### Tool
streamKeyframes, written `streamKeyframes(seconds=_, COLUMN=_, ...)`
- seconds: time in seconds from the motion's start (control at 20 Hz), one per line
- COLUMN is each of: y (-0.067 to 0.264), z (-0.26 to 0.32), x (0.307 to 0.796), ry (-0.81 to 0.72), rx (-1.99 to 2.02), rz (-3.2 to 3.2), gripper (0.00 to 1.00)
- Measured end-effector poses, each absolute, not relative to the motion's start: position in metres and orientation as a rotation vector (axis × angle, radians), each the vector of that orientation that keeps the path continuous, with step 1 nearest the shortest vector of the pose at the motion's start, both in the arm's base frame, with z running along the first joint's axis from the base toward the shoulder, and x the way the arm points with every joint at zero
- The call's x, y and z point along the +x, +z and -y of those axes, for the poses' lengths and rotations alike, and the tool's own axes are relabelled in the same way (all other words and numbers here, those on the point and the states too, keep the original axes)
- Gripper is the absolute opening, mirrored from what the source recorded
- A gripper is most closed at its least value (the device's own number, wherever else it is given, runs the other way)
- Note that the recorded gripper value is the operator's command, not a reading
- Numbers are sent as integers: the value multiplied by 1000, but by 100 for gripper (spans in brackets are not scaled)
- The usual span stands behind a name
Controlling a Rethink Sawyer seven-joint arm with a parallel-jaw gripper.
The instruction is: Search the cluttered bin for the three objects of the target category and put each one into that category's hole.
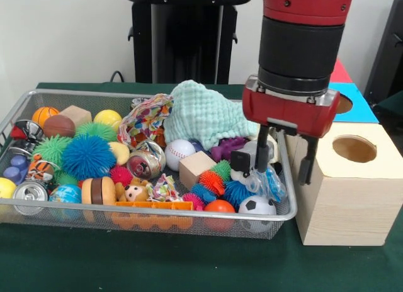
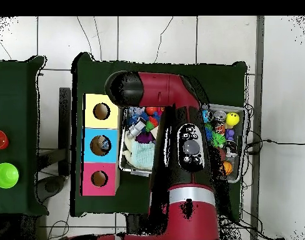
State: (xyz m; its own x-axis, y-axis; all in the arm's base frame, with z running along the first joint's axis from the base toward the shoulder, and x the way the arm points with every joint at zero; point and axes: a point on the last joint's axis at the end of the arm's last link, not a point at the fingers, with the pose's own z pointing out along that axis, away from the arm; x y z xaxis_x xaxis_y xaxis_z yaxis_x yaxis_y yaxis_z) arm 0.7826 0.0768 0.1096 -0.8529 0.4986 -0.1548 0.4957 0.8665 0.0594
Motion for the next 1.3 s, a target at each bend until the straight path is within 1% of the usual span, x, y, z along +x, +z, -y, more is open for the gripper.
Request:
streamKeyframes(seconds=0.3, y=102, z=-88, x=780, ry=88, rx=761, rz=-2899, gripper=100)
streamKeyframes(seconds=0.85, y=85, z=-93, x=774, ry=50, rx=676, rz=-2924, gripper=100)
streamKeyframes(seconds=1.1, y=63, z=-89, x=767, ry=35, rx=651, rz=-2952, gripper=100)
streamKeyframes(seconds=1.3, y=53, z=-81, x=764, ry=30, rx=650, rz=-2962, gripper=100)
